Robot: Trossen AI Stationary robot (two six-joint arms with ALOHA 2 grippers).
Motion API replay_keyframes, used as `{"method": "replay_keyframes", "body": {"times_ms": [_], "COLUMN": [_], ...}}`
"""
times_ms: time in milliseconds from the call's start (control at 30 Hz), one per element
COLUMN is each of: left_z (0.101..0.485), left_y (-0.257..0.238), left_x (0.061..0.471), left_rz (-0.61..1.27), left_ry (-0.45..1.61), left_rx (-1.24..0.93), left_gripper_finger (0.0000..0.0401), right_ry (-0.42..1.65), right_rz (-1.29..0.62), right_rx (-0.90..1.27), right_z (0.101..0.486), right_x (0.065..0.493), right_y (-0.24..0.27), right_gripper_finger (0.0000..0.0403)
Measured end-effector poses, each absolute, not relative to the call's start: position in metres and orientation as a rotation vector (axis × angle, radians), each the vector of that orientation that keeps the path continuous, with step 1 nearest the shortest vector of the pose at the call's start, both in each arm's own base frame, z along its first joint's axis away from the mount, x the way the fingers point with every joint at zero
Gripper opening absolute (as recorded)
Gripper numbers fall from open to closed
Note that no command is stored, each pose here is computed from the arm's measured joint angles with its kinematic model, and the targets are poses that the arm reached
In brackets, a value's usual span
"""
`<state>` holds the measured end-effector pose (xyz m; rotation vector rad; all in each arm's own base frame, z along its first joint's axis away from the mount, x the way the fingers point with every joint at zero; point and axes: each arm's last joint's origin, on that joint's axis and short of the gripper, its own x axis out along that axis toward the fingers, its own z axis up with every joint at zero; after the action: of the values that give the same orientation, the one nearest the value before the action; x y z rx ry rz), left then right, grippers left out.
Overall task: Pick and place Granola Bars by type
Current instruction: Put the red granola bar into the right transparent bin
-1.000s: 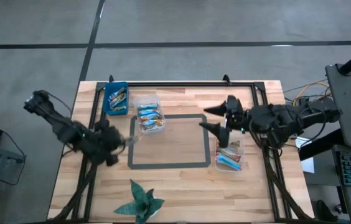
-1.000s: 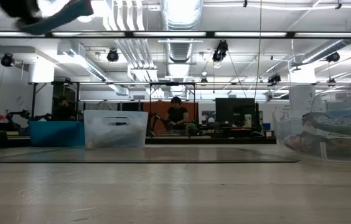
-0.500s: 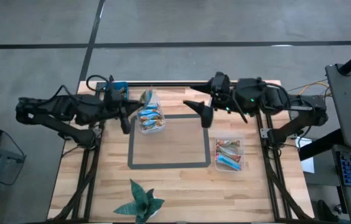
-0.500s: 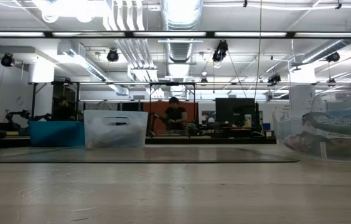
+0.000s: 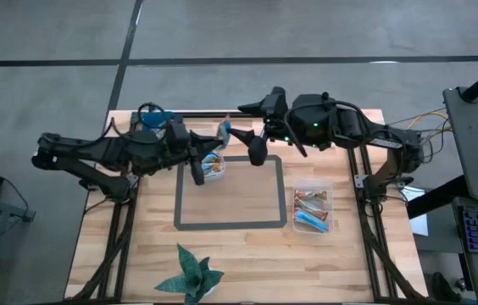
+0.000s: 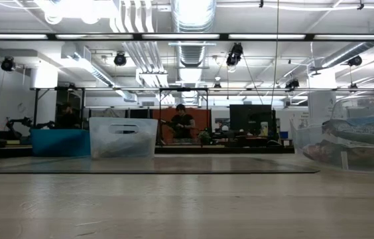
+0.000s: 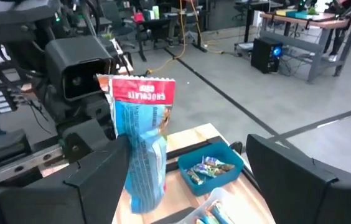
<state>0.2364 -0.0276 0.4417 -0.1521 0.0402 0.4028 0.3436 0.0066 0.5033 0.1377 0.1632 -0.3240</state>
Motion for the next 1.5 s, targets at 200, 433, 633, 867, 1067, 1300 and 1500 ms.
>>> {"method": "replay_keyframes", "body": {"times_ms": [200, 433, 633, 867, 1067, 1300, 1500], "left_z": [0.445, 0.448, 0.452, 0.445, 0.445, 0.445, 0.446], "left_y": [-0.030, -0.019, -0.016, -0.018, -0.019, -0.019, -0.019], "left_x": [0.249, 0.251, 0.252, 0.262, 0.263, 0.263, 0.263], "left_rz": [0.397, 0.497, 0.487, 0.438, 0.426, 0.416, 0.414], "left_ry": [0.040, 0.011, -0.004, 0.033, 0.034, 0.034, 0.033], "left_rx": [-0.156, -0.225, -0.228, -0.219, -0.219, -0.220, -0.223], "left_gripper_finger": [0.0000, 0.0000, 0.0000, 0.0000, 0.0000, 0.0000, 0.0000], "right_ry": [0.169, 0.173, 0.176, 0.184, 0.185, 0.188, 0.189], "right_rz": [-0.292, -0.270, -0.270, -0.269, -0.271, -0.276, -0.277], "right_rx": [0.141, 0.163, 0.162, 0.139, 0.133, 0.104, 0.075], "right_z": [0.507, 0.506, 0.506, 0.505, 0.505, 0.505, 0.505], "right_x": [0.346, 0.346, 0.345, 0.346, 0.346, 0.346, 0.346], "right_y": [0.008, 0.010, 0.010, 0.010, 0.009, 0.009, 0.007], "right_gripper_finger": [0.0309, 0.0298, 0.0291, 0.0277, 0.0242, 0.0129, 0.0039]}}
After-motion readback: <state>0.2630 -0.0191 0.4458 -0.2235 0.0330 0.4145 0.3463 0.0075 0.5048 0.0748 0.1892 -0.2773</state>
